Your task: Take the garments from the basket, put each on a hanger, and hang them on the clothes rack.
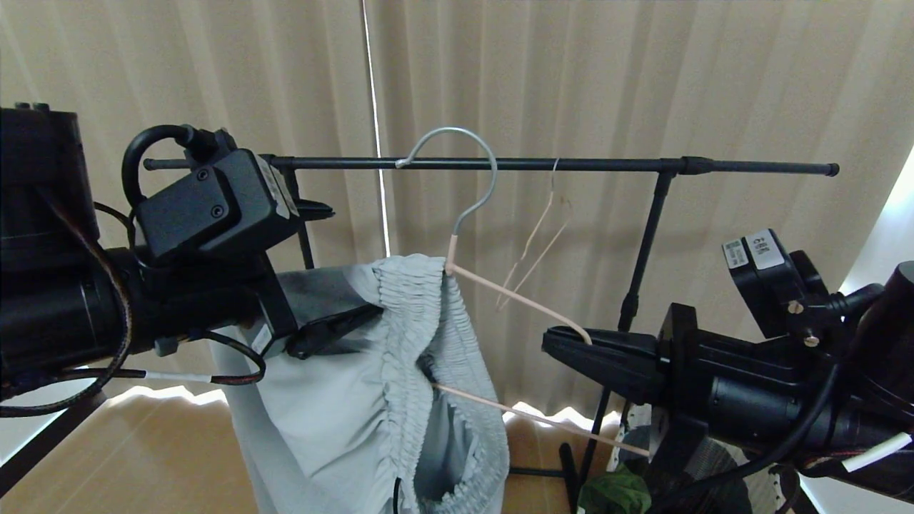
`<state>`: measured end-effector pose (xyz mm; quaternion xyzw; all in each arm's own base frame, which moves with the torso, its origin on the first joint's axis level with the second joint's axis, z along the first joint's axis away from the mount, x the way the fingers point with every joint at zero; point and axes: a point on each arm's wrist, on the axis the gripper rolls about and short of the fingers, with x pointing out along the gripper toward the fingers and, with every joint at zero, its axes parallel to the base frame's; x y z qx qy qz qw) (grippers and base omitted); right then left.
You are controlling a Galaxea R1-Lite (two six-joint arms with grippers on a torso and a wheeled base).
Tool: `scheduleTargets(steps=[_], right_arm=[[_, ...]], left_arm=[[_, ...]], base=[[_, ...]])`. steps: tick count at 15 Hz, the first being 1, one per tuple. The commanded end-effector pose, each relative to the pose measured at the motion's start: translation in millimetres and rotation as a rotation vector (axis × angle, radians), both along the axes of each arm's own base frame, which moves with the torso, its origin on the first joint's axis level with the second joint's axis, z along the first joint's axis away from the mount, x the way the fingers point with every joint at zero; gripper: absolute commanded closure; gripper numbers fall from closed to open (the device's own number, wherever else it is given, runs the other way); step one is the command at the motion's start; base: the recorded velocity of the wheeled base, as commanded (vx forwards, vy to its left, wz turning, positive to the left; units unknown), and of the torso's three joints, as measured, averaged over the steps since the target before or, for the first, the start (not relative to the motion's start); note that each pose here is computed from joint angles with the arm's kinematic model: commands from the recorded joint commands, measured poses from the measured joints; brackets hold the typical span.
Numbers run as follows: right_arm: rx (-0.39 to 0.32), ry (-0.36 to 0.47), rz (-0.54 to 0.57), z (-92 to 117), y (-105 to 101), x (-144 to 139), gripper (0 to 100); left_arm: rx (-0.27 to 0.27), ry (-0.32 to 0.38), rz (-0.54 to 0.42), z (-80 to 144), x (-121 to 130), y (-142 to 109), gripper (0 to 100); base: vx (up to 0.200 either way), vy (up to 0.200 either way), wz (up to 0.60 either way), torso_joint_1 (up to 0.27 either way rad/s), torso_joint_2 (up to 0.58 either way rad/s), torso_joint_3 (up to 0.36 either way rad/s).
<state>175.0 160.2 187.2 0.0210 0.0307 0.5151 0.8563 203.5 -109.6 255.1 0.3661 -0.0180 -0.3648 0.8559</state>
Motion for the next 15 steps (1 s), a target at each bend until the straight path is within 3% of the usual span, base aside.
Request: scheduleTargets(steps=[1,3,4,15], right_arm=[[0.009,-0.01,0.005,2.9,-2.9,-3.9,100],[0.008,-0.012,0.005,2.8,-3.2,-4.3,100],[0.007,-0.013,0.005,2.8,-3.2,-4.3,100],[0.018,-0.03,0.001,7.4,-3.7,-4.2,100]], left_arm=[[0.001,0.003,0.0,-0.8,0.2,0.0,0],[0.005,0.006,-0.002,-2.1,-0.1,-0.3,0],[0.005,0.006,-0.002,-2.2,-0.5,-0.1,100],[0.002,0.006,0.006,-3.7,-7.9,5.0,100]], base=[[0.0,0.0,0.0,0.0,0.0,0.0],[0.0,0.0,0.0,0.0,0.0,0.0],[0.0,0.0,0.0,0.0,0.0,0.0],[0.0,0.0,0.0,0.0,0.0,0.0]])
